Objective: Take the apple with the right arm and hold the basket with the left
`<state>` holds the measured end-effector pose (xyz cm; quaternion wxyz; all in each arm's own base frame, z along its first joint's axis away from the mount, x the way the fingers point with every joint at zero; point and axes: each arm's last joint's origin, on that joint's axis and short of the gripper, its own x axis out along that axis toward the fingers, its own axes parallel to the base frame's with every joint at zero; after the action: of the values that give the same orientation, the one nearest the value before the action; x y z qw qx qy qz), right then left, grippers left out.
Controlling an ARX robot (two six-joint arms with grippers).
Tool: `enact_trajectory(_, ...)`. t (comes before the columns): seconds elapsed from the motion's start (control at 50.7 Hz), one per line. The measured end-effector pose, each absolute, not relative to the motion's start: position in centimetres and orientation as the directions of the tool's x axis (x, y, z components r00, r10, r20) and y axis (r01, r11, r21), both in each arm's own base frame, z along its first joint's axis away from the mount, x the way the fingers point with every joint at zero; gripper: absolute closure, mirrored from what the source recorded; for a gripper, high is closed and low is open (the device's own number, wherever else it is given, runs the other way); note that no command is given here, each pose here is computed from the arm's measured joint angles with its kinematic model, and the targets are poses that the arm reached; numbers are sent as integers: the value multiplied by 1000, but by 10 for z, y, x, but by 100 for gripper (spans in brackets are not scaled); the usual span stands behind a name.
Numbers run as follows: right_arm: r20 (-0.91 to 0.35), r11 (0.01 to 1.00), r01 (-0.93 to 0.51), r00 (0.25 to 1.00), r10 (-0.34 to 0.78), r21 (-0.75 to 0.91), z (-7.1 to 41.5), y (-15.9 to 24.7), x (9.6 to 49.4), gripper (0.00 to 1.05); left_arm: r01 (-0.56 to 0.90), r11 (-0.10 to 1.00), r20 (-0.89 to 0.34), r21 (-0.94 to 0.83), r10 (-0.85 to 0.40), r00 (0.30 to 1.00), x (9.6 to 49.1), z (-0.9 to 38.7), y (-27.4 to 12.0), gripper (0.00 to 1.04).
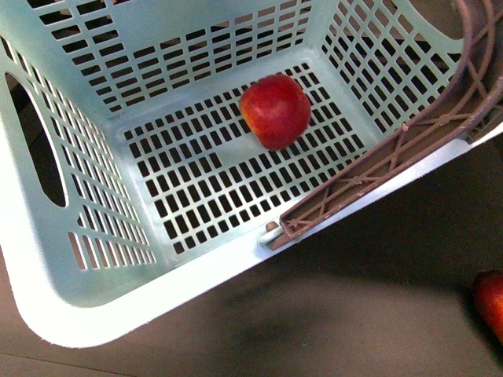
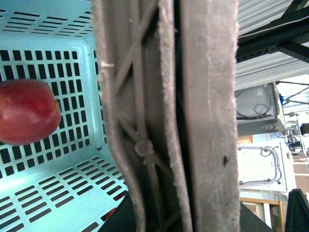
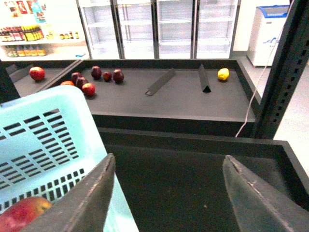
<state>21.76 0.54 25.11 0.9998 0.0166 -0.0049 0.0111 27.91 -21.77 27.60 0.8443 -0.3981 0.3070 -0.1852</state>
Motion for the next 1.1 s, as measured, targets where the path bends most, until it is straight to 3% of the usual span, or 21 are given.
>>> enact_trajectory(0.394, -10, 1000, -1, 1000, 1, 6, 205, 0, 174, 103, 69, 616, -371, -785, -556, 744, 279, 276, -217, 89)
enact_trajectory(1.104, 10, 1000, 0, 1000, 0, 3, 171, 0, 127, 103, 68, 615, -371, -786, -556, 744, 279, 276, -217, 89)
